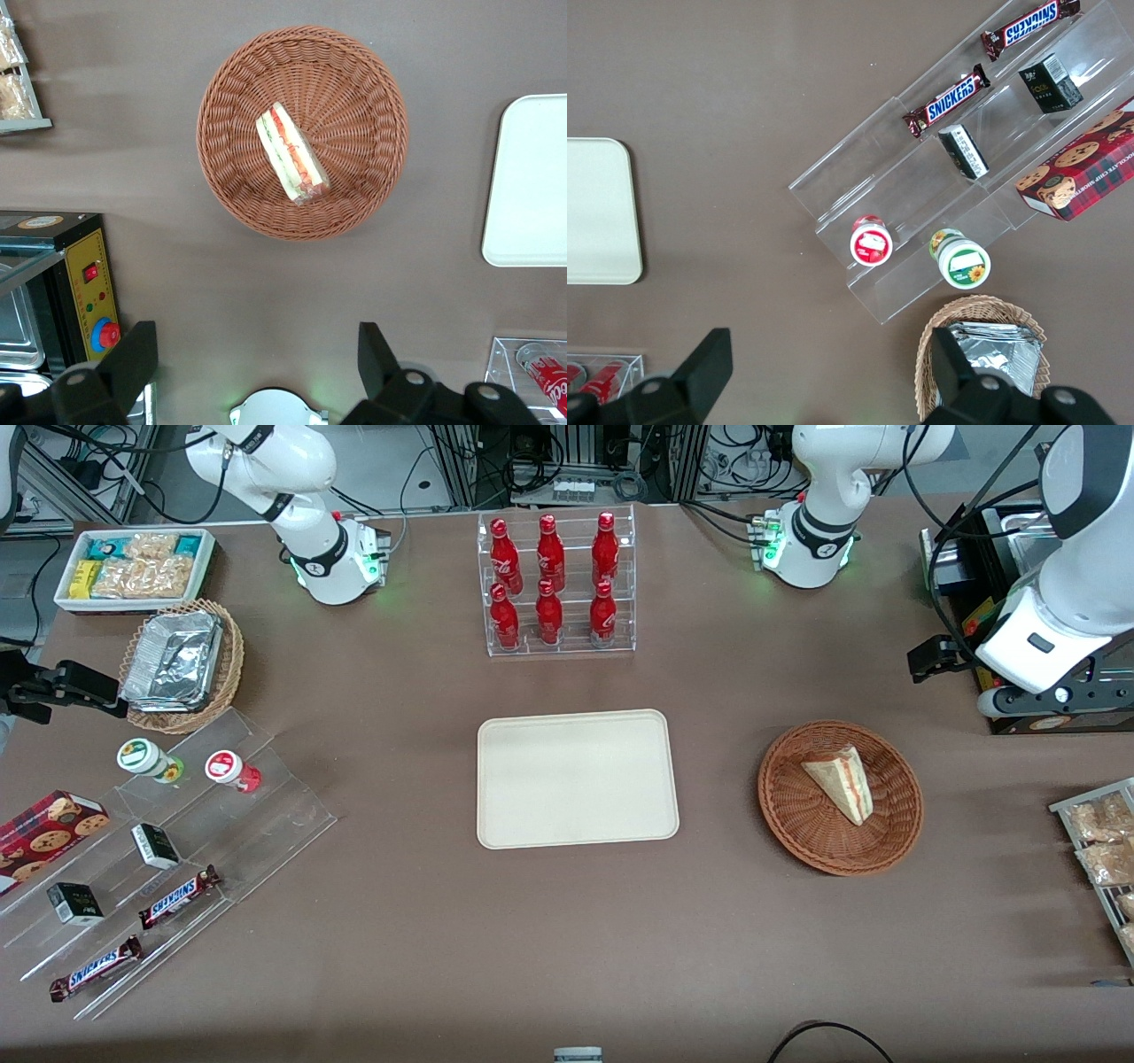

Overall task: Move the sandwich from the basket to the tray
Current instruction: 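Move the left gripper over the wicker basket toward the sandwich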

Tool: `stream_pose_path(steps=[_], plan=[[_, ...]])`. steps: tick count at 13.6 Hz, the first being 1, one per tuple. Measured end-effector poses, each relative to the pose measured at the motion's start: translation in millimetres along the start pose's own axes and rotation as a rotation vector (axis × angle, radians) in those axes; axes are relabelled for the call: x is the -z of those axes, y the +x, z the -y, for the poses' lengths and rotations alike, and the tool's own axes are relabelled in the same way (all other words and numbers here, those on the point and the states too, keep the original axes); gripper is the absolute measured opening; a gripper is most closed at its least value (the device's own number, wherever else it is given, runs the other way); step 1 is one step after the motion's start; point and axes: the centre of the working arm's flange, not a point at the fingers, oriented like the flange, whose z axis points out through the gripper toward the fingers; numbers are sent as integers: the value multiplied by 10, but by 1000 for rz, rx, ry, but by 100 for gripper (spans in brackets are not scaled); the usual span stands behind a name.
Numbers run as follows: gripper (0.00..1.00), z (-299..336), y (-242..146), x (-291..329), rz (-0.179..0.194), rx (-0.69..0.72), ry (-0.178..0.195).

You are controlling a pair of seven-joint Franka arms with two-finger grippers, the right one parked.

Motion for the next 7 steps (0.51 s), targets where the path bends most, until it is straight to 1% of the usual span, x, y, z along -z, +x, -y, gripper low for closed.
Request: stream_pose_path(steps=[4,7], plan=[[100,-1,33,-13,-12,0,-2],[100,-45,138,-158,-19,-2,-29]])
